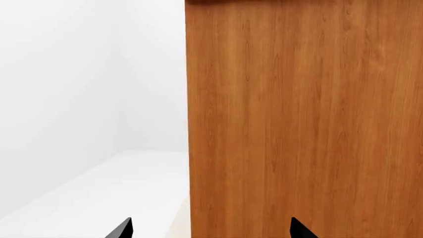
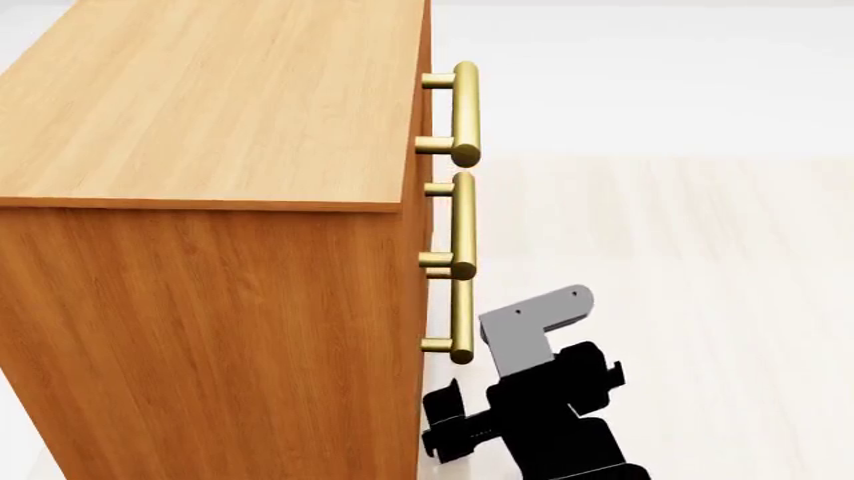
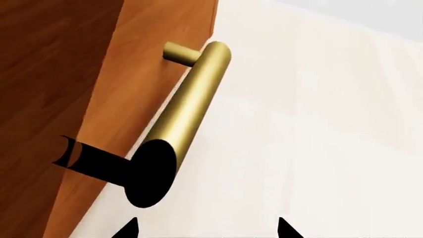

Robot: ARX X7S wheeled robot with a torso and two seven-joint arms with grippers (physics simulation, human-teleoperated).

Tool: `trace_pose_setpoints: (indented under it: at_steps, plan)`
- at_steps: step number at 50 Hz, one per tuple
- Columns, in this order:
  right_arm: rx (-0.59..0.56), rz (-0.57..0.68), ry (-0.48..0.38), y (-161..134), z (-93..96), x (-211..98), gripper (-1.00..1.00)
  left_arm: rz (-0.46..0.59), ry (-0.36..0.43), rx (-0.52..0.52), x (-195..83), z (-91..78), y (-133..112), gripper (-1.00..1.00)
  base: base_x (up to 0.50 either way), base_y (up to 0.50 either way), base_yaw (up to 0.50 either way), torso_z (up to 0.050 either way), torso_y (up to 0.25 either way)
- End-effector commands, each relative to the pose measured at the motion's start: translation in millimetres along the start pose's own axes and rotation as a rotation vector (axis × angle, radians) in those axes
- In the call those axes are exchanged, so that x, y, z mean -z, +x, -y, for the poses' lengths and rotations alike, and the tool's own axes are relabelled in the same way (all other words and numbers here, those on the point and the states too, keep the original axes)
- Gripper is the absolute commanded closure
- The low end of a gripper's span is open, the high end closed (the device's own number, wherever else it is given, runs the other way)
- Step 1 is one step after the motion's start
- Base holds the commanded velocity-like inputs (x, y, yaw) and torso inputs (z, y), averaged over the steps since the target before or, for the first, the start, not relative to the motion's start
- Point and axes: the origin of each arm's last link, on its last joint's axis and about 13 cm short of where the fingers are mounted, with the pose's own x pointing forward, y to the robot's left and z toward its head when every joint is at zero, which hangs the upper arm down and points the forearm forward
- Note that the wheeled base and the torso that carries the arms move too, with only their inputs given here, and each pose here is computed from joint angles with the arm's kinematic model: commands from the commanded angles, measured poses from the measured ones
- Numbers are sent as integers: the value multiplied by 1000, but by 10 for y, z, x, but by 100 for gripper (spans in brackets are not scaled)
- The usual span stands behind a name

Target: Put the bowl in the bottom drawer of the cabinet and close it.

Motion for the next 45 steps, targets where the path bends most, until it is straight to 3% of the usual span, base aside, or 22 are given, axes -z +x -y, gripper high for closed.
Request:
trace_pose_setpoints:
  at_steps: [1, 26, 45]
  plan:
    - [-41, -11, 59, 12, -121, -23, -100, 5, -19, -9, -9, -5, 0, -100, 0, 0, 0, 0, 0]
    - [88, 43, 89, -474, 117, -34, -100, 52, -33, 7, -230, -9, -3, -100, 0, 0, 0, 0, 0]
    - [160, 160, 51, -1094, 168, -392, -100, 119, -2, 40, -533, -29, -12, -100, 0, 0, 0, 0, 0]
